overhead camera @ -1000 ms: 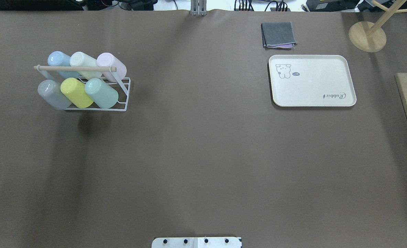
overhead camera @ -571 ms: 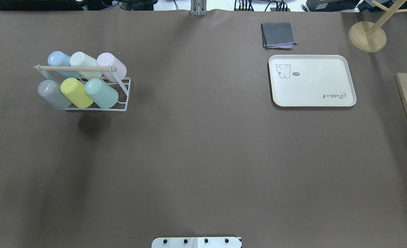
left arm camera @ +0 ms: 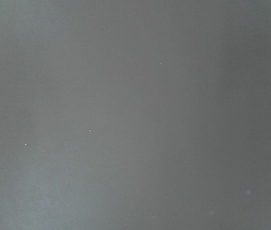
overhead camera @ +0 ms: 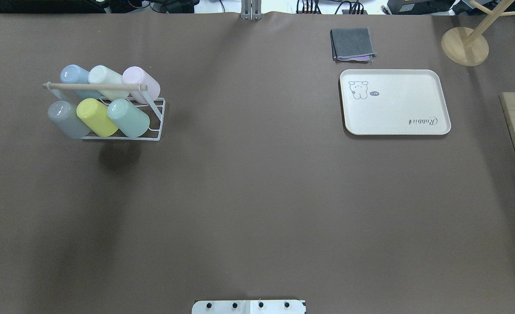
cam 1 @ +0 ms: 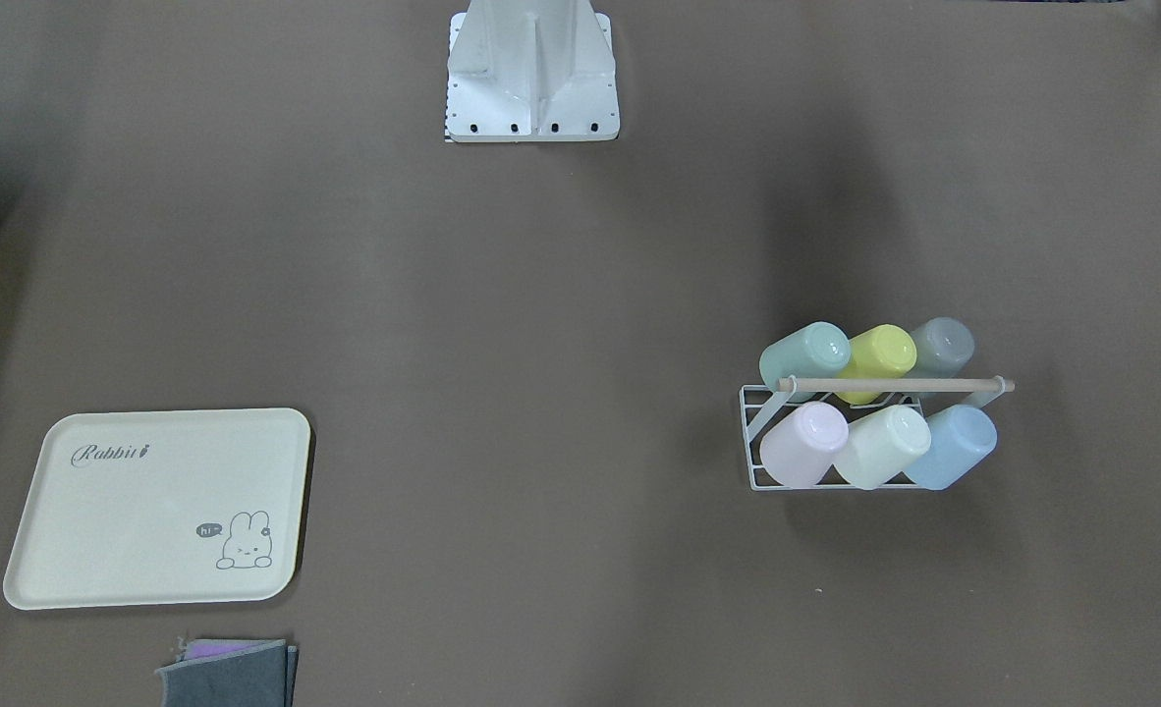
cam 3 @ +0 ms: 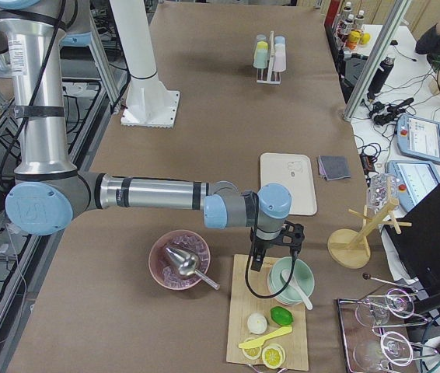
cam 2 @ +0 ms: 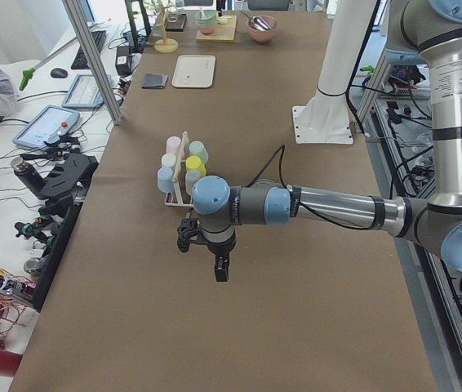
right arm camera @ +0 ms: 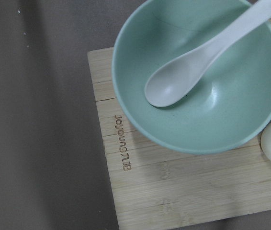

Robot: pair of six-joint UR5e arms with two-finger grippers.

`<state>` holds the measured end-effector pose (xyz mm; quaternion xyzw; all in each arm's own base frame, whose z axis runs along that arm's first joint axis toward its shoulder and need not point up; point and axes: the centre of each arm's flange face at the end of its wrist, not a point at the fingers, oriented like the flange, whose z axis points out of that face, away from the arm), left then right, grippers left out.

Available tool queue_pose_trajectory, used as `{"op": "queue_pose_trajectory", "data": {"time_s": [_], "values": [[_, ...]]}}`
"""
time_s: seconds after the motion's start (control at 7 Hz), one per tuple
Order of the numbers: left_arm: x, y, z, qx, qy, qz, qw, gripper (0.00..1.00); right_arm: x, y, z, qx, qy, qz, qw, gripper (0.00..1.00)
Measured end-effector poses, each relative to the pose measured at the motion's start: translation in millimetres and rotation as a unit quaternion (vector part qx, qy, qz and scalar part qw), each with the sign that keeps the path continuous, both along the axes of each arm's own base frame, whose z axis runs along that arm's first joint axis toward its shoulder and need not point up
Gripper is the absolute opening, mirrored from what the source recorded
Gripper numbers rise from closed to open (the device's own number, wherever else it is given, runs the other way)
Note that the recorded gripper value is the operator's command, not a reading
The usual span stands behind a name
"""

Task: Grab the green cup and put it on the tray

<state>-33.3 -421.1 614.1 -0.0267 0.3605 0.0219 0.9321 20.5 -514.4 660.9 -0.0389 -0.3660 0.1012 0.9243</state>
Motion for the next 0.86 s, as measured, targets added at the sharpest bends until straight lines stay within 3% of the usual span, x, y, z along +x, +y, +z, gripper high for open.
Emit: {"op": "queue_pose_trajectory", "data": {"time_s": [0.86], "values": [[3.9,1.2,-1.5,0.003,-0.002,0.007,1.0,0.98,-0.5,2.0,1.6,-0.002,-0.002,0.0,1.0,1.0]]}}
